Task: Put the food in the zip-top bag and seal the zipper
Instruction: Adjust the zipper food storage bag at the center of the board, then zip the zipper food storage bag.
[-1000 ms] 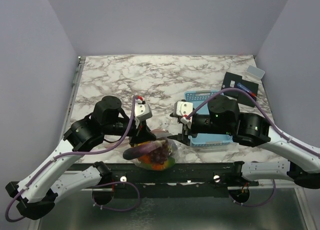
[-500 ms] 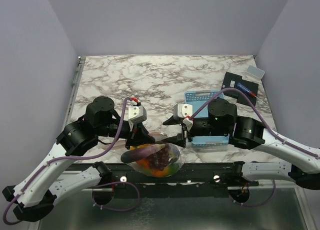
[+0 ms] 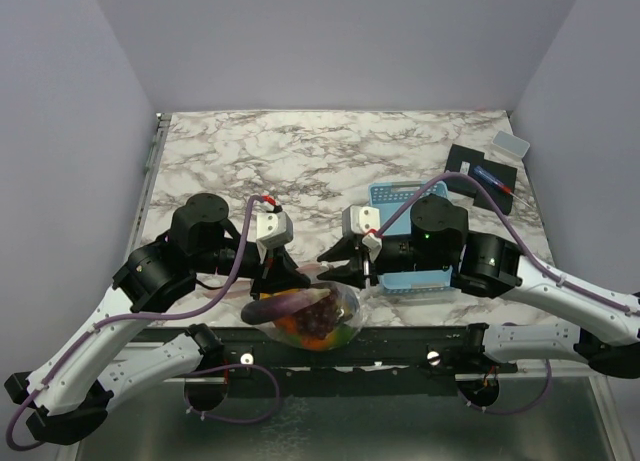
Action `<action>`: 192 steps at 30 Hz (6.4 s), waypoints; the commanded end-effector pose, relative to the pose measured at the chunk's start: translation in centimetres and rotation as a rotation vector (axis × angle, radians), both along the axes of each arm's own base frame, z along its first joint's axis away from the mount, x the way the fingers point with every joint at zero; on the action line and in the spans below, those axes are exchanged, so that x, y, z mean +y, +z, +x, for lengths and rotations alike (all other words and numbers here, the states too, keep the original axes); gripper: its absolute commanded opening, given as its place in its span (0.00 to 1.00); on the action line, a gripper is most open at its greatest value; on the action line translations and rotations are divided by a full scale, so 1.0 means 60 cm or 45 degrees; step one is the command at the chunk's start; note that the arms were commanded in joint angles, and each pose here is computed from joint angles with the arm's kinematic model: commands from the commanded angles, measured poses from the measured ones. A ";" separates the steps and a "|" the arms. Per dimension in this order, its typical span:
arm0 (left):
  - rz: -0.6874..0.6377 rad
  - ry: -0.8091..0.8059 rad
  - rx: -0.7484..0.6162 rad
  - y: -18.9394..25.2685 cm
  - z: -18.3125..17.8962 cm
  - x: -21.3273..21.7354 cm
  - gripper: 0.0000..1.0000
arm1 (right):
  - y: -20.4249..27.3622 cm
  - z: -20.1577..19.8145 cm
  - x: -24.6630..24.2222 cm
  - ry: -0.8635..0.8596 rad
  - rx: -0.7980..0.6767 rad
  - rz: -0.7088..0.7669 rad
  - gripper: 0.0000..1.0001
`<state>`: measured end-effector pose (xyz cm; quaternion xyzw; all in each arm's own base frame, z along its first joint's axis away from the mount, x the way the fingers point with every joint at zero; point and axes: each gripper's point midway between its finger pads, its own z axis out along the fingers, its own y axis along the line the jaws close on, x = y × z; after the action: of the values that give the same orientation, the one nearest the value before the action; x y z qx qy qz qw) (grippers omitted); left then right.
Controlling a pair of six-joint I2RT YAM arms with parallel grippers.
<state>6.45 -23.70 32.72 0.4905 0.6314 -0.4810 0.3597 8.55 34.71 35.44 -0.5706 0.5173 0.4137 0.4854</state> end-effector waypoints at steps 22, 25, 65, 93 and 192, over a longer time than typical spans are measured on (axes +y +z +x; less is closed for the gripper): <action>-0.133 -0.058 -0.097 0.052 -0.012 -0.003 0.00 | 0.000 -0.014 0.005 0.053 0.030 0.027 0.01; -0.124 -0.037 -0.098 0.047 -0.008 -0.003 0.00 | 0.002 -0.015 0.003 0.057 0.031 0.024 0.00; -0.174 -0.031 -0.049 0.055 0.019 -0.039 0.50 | -0.043 0.000 0.004 -0.004 0.080 -0.132 0.01; -0.180 -0.076 -0.032 0.049 0.012 -0.043 0.29 | -0.049 0.004 0.007 -0.022 0.085 -0.135 0.01; -0.178 0.093 -0.003 0.007 0.008 -0.007 0.00 | 0.189 0.195 -0.335 -1.466 -0.184 0.924 0.01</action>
<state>8.06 -24.62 34.54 0.4407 0.5968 -0.5028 0.4436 20.18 18.51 42.89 -0.1343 0.5643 0.1859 0.7931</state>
